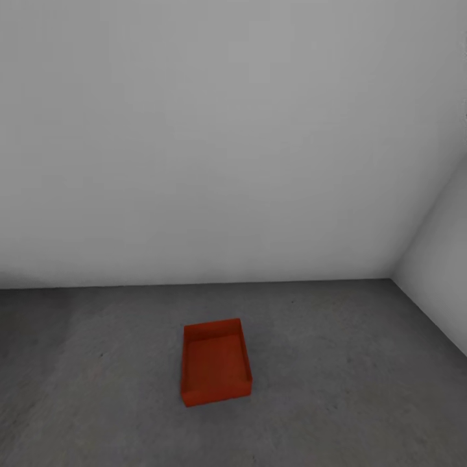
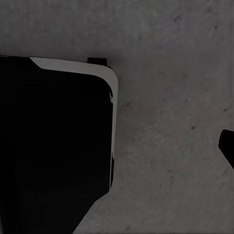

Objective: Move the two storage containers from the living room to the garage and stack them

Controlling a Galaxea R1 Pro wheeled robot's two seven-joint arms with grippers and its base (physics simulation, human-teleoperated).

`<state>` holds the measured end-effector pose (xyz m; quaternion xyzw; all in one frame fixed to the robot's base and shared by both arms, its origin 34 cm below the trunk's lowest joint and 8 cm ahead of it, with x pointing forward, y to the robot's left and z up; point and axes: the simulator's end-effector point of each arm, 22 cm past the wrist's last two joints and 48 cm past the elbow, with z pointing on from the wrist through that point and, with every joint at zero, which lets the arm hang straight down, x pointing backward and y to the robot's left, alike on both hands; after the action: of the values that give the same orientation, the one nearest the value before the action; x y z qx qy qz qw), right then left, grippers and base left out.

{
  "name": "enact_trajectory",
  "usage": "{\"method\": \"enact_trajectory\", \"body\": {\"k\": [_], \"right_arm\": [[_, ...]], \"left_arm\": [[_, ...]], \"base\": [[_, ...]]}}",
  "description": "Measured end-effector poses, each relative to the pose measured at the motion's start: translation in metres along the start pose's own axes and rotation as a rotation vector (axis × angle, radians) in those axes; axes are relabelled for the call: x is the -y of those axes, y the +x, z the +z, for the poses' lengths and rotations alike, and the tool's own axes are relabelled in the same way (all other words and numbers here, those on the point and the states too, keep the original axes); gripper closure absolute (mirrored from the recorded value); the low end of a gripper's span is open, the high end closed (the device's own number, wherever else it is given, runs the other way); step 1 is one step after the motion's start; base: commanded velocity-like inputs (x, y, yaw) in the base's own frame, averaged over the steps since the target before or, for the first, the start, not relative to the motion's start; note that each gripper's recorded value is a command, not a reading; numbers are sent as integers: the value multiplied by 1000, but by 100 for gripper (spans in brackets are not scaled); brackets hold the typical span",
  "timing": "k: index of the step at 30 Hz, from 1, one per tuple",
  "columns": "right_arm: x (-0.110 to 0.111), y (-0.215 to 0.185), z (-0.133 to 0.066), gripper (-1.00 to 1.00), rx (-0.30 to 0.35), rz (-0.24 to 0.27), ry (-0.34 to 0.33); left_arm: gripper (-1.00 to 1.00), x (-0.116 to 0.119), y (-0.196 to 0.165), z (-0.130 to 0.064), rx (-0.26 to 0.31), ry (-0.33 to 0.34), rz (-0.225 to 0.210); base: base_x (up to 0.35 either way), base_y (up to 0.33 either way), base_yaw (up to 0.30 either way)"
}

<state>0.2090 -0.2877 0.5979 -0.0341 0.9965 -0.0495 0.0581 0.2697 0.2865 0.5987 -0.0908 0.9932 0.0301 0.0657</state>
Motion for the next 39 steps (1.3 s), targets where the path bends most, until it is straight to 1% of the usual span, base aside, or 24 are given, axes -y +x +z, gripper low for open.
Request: {"method": "enact_trajectory", "body": {"k": [3,4,6,8,10,15,39], "right_arm": [[0,-1,0,-100,3,0,0],[0,-2,0,-100,4,0,0],[0,-3,0,-100,5,1,1],[0,-4,-1,-100,7,1,1],[1,-5,-1,-100,10,1,2],[1,-8,-1,-100,18,2,2],[3,-23,-3,-100,57,5,6]], "left_arm": [[-100,-1,-3,0,9,-4,-20],[-100,-2,-4,-1,11,-5,-37],[-100,-3,-5,-1,15,-10,-106],[-100,-4,-7,-1,18,-11,-135],[-100,-4,-8,-2,21,-11,-146],[-100,-2,-9,-2,24,-7,-153],[-100,1,-24,-7,60,2,-157]], "base": [[0,0,0],[0,0,0],[0,0,0],[0,0,0],[0,0,0],[0,0,0],[0,0,0]]}}
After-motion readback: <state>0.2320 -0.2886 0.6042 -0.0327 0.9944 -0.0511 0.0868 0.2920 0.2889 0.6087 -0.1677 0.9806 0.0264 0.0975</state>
